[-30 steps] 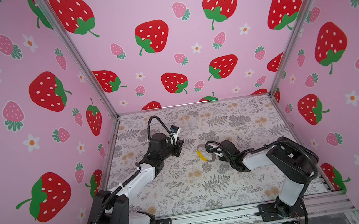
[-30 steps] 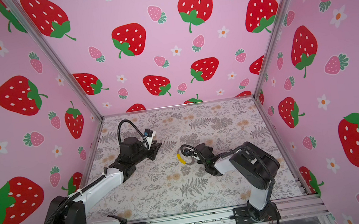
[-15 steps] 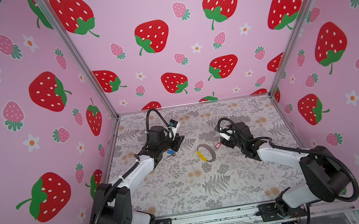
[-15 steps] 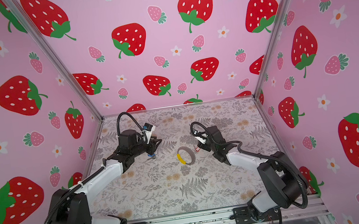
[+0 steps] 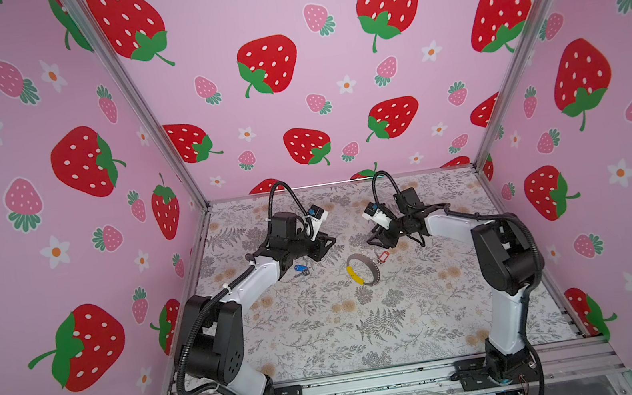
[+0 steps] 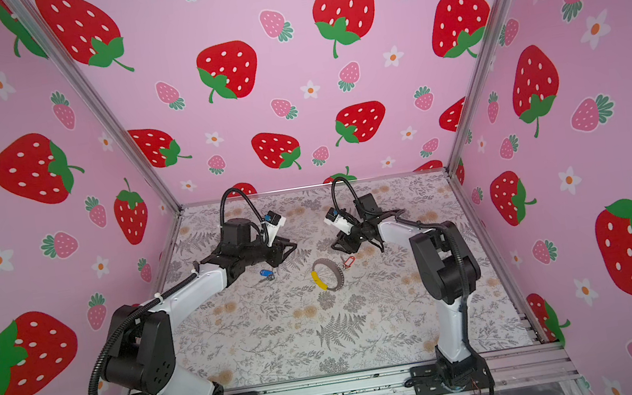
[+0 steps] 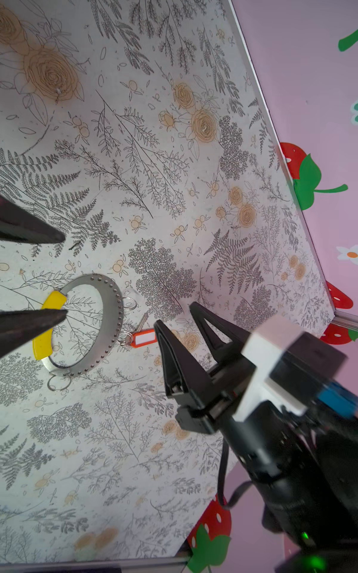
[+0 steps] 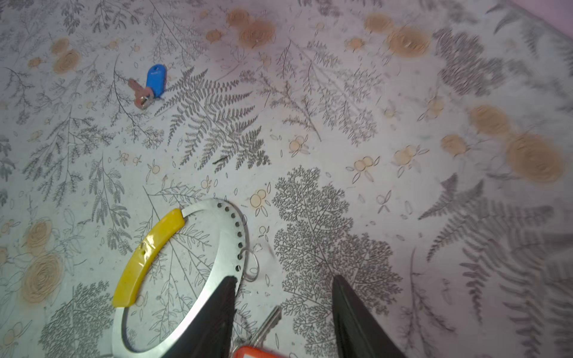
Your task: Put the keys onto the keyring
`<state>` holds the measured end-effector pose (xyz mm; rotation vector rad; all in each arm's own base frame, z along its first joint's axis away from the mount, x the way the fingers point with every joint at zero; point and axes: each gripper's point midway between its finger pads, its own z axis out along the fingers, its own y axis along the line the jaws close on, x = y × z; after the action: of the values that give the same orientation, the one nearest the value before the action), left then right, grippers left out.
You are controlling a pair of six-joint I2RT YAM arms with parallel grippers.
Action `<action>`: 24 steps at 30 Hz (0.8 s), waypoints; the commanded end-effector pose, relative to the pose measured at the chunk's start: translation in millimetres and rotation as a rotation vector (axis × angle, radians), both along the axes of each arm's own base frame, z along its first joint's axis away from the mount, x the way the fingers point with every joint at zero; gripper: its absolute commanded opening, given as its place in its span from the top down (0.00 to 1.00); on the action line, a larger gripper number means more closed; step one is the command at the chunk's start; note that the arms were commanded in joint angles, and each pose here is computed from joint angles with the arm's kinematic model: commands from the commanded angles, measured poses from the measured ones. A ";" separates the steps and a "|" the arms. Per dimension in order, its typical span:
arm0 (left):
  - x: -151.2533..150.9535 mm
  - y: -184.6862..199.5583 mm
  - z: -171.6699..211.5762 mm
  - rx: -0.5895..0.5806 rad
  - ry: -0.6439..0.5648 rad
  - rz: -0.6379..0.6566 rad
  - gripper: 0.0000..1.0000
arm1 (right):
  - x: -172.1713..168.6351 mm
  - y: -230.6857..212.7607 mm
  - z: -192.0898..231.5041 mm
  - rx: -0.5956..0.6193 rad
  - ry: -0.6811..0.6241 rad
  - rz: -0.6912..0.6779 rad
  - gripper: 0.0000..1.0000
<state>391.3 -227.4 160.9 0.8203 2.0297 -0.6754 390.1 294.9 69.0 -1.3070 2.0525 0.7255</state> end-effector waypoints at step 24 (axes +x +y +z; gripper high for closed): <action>-3.2 -2.7 -2.0 0.029 -0.007 -0.042 0.62 | -14.8 16.9 -46.3 -0.021 0.246 0.030 0.62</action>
<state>388.6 -226.8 152.6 0.8546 2.0443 -0.6641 385.2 307.6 29.5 -1.2763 2.2133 0.8874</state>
